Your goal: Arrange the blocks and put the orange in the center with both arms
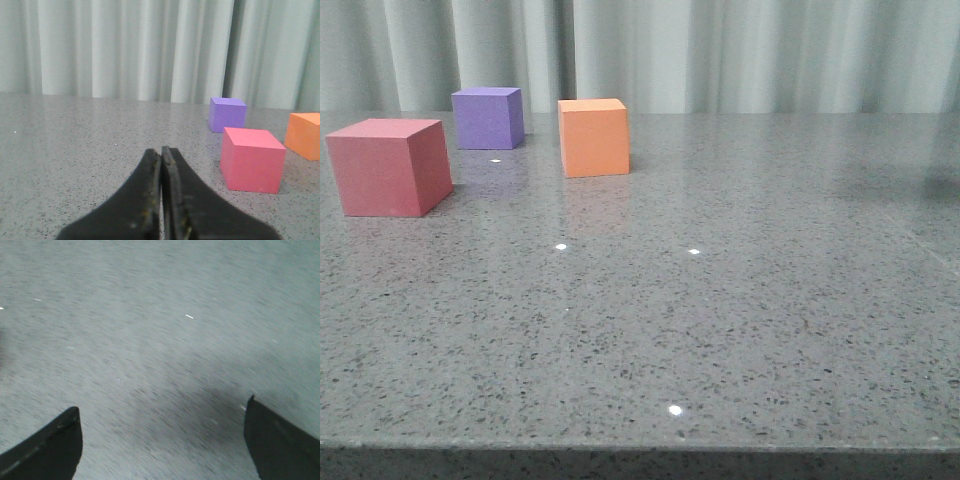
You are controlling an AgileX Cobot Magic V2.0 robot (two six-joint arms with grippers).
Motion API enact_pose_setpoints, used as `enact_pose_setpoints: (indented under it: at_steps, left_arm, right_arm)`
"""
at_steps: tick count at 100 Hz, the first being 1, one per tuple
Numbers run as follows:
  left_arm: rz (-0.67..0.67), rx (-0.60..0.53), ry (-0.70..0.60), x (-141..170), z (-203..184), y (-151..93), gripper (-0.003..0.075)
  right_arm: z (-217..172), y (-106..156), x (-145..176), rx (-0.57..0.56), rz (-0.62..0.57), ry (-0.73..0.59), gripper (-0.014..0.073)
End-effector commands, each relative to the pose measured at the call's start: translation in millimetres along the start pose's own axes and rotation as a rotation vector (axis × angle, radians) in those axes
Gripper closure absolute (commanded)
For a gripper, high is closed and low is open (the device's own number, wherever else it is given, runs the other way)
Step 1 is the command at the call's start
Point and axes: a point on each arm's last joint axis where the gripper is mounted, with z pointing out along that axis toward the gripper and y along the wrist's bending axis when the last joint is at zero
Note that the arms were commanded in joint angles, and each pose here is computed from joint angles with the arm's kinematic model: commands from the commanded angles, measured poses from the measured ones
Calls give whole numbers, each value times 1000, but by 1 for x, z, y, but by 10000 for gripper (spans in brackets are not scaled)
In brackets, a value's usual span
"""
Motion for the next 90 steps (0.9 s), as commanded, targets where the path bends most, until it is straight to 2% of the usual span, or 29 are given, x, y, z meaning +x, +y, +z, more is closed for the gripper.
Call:
enact_pose_setpoints:
  at_steps: [1, 18, 35, 52, 72, 90]
  left_arm:
    - [-8, 14, -73, 4, -2, 0, 741]
    - [-8, 14, -73, 4, -2, 0, 741]
    - [-8, 14, -73, 4, -2, 0, 741]
    - [-8, 14, -73, 4, -2, 0, 741]
    - [-8, 14, -73, 4, -2, 0, 741]
    - [-8, 14, -73, 4, -2, 0, 741]
  right_arm:
    - [-34, -21, 9, 18, 12, -138, -51]
    - [-62, -47, 58, 64, 50, -178, -51]
    - [-84, -54, 106, 45, 55, -246, -51]
    - [-97, -57, 144, 0, 50, -394, -51]
    - [-85, -55, 161, -62, 21, -555, -51]
    - [-76, -54, 167, -68, -17, -590, -22]
